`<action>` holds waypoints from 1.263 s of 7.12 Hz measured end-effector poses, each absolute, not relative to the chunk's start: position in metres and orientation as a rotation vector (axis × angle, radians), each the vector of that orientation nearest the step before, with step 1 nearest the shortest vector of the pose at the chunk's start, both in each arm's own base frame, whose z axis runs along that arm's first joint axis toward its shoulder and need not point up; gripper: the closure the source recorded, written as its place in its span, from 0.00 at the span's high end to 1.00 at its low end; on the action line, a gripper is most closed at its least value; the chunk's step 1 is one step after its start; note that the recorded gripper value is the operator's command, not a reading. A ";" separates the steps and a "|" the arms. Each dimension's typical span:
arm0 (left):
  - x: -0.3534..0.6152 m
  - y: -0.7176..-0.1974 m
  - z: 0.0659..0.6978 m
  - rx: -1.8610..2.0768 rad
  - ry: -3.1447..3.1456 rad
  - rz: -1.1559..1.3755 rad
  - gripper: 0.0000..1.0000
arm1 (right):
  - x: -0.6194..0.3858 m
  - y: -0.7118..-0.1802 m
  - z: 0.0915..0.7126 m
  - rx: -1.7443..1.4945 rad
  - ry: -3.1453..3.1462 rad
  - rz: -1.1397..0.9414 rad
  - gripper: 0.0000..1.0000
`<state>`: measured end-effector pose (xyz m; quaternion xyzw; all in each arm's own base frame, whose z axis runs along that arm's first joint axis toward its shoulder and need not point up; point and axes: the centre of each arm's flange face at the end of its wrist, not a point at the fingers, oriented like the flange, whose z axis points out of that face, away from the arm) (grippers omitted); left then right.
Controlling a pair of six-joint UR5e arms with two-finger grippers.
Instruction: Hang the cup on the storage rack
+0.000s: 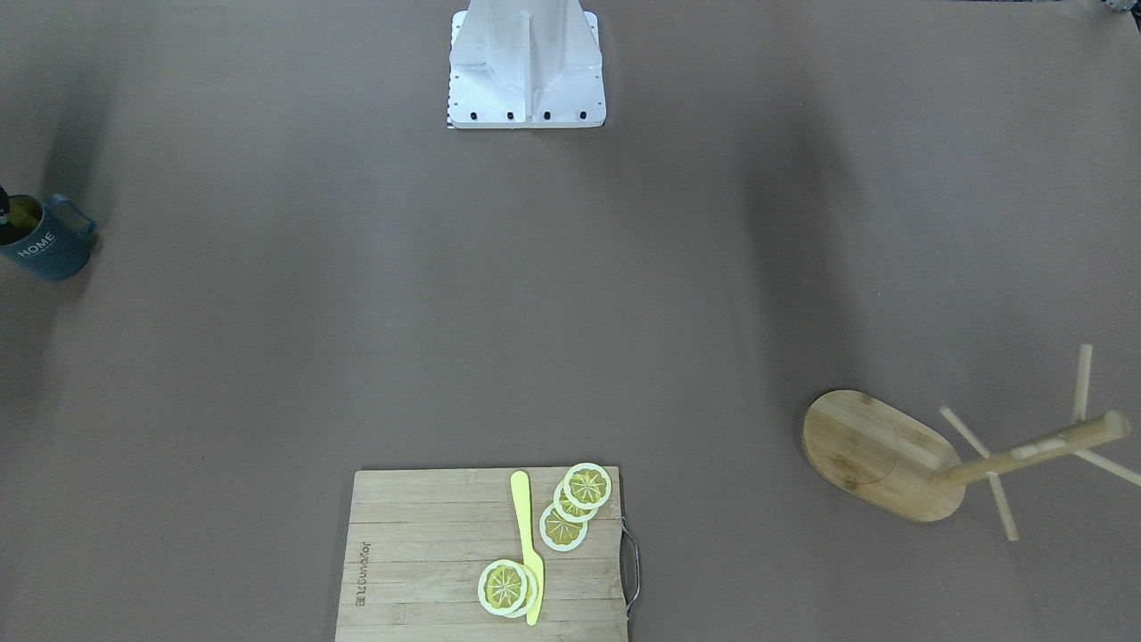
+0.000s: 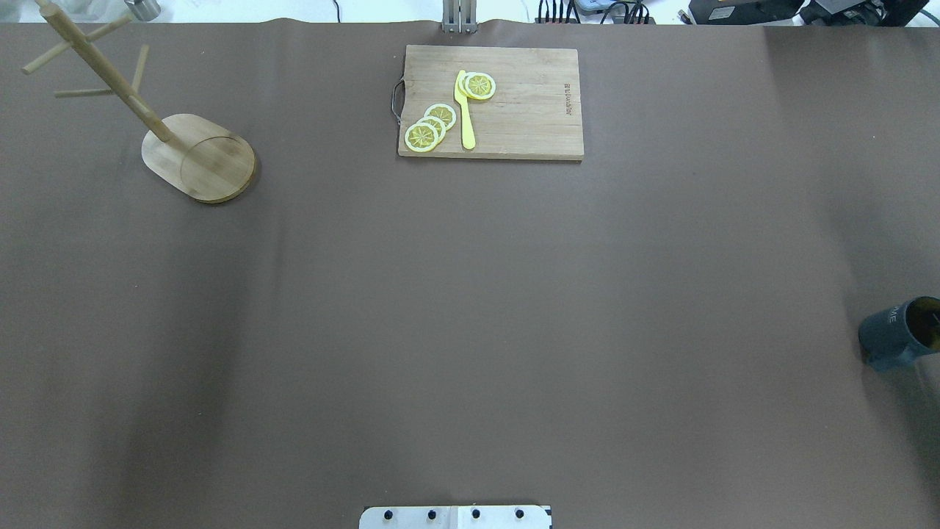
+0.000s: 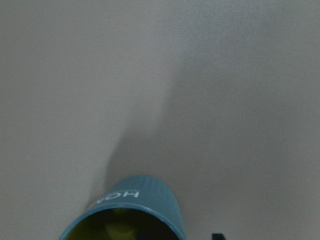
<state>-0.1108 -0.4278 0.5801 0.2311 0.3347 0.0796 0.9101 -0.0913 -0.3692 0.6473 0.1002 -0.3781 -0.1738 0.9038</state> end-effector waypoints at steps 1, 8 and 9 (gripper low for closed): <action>-0.111 -0.428 0.580 0.477 0.690 0.164 0.99 | -0.091 -0.370 0.646 0.211 -0.782 -0.360 0.00; -0.110 -0.428 0.580 0.477 0.690 0.165 0.99 | -0.080 -0.410 0.602 0.244 -0.837 -0.172 0.00; -0.110 -0.428 0.580 0.477 0.690 0.165 0.99 | -0.084 -0.425 0.588 0.235 -0.858 -0.085 0.00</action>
